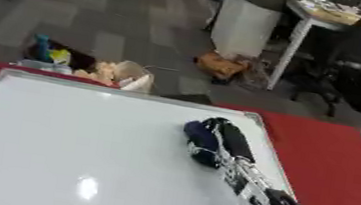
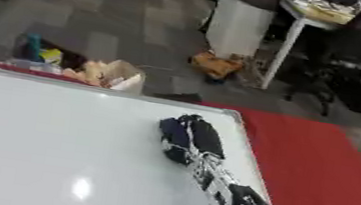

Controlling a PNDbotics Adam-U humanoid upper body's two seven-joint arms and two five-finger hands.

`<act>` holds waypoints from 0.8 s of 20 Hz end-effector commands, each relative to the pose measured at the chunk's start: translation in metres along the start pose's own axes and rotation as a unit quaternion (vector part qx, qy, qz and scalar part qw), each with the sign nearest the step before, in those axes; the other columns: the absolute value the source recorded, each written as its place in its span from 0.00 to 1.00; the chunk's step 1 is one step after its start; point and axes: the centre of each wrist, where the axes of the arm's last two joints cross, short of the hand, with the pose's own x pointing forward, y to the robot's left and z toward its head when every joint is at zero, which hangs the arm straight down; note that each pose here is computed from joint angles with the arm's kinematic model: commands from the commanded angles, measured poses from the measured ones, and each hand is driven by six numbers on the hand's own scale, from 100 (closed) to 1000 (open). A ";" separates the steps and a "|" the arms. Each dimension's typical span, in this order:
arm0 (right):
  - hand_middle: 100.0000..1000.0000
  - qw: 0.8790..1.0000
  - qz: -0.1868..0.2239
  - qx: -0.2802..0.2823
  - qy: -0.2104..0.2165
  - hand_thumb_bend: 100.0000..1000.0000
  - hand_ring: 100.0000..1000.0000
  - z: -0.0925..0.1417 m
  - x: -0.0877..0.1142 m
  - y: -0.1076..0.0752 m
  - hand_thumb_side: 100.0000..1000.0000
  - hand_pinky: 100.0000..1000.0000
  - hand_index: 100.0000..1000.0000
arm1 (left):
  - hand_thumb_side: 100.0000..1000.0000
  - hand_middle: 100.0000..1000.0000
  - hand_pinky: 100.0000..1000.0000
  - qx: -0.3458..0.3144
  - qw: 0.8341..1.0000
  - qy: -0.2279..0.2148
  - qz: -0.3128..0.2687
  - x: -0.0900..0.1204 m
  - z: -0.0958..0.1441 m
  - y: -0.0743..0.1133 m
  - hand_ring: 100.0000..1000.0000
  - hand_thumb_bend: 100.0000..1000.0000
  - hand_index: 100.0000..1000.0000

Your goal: Wipe the whiteboard clean with a brush.

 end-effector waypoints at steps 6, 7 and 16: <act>0.59 0.997 0.032 0.059 0.049 0.00 0.64 0.016 -0.024 0.033 0.22 0.56 0.71 | 0.48 0.52 0.38 -0.003 1.000 -0.008 -0.013 0.008 -0.001 0.005 0.48 0.70 0.83; 0.59 0.997 0.031 0.060 0.042 0.00 0.64 0.016 -0.021 0.033 0.23 0.56 0.71 | 0.48 0.52 0.38 -0.003 1.000 -0.008 -0.012 0.007 -0.001 0.005 0.48 0.70 0.83; 0.58 0.996 0.021 0.076 -0.032 0.00 0.64 0.009 0.021 0.033 0.25 0.57 0.71 | 0.48 0.52 0.38 -0.008 1.000 -0.009 -0.009 0.007 -0.003 0.003 0.48 0.70 0.83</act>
